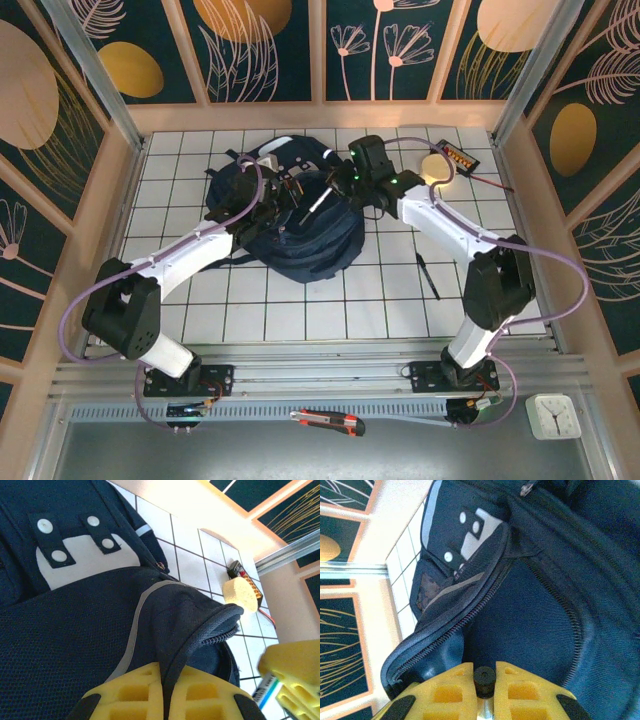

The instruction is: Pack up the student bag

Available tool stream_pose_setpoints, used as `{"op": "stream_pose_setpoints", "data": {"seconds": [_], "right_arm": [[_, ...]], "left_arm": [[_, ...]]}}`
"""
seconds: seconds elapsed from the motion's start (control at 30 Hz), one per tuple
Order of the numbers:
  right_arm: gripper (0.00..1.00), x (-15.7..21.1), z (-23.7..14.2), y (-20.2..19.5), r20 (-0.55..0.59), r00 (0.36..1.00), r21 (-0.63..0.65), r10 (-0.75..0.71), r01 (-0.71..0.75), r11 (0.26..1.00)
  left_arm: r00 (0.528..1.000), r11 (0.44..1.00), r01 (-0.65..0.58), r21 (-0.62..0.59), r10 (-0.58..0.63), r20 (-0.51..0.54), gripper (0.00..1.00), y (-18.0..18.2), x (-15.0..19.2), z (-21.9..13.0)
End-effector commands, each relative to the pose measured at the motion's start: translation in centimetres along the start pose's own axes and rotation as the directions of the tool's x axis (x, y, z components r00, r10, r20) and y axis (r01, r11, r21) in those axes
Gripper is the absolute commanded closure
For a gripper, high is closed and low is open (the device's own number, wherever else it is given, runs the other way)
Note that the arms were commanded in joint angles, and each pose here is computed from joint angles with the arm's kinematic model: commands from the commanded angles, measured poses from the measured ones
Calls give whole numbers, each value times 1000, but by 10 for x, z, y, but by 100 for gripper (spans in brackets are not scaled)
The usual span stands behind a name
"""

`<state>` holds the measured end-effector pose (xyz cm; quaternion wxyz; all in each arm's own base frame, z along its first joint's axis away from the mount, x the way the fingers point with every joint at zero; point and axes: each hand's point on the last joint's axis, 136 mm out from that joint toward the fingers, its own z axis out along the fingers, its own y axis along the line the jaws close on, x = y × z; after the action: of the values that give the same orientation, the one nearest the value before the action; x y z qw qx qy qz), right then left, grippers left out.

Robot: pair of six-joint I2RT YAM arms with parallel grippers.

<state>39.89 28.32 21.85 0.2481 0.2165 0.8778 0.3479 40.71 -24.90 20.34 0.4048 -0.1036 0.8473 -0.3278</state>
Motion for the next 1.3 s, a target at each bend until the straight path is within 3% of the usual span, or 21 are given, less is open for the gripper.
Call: {"op": "stream_pose_setpoints", "data": {"seconds": [0.0, 0.27, 0.6, 1.0, 1.27], "right_arm": [[96, -12, -29, -11, 80, 995, 52, -54, 50, 997], [97, 18, -4, -26, -77, 996, -35, 54, -57, 998], [97, 13, 23, -6, -88, 991, -86, 103, -110, 990], [97, 3, 18, 3, -65, 988, -114, 137, -144, 983], [92, 22, 41, 3, -147, 966, -134, 213, -233, 963]], "left_arm": [[993, 990, 32, 137, -47, 110, 100, -40, -36, -9], [994, 979, 33, 201, -53, 98, 100, -52, -35, -11], [993, 970, 28, 242, -55, 106, 100, -54, -32, -22], [993, 961, -8, 277, -25, 113, 100, -61, -32, -31], [989, 955, 6, 296, -49, 139, 100, -70, -43, -34]]}}
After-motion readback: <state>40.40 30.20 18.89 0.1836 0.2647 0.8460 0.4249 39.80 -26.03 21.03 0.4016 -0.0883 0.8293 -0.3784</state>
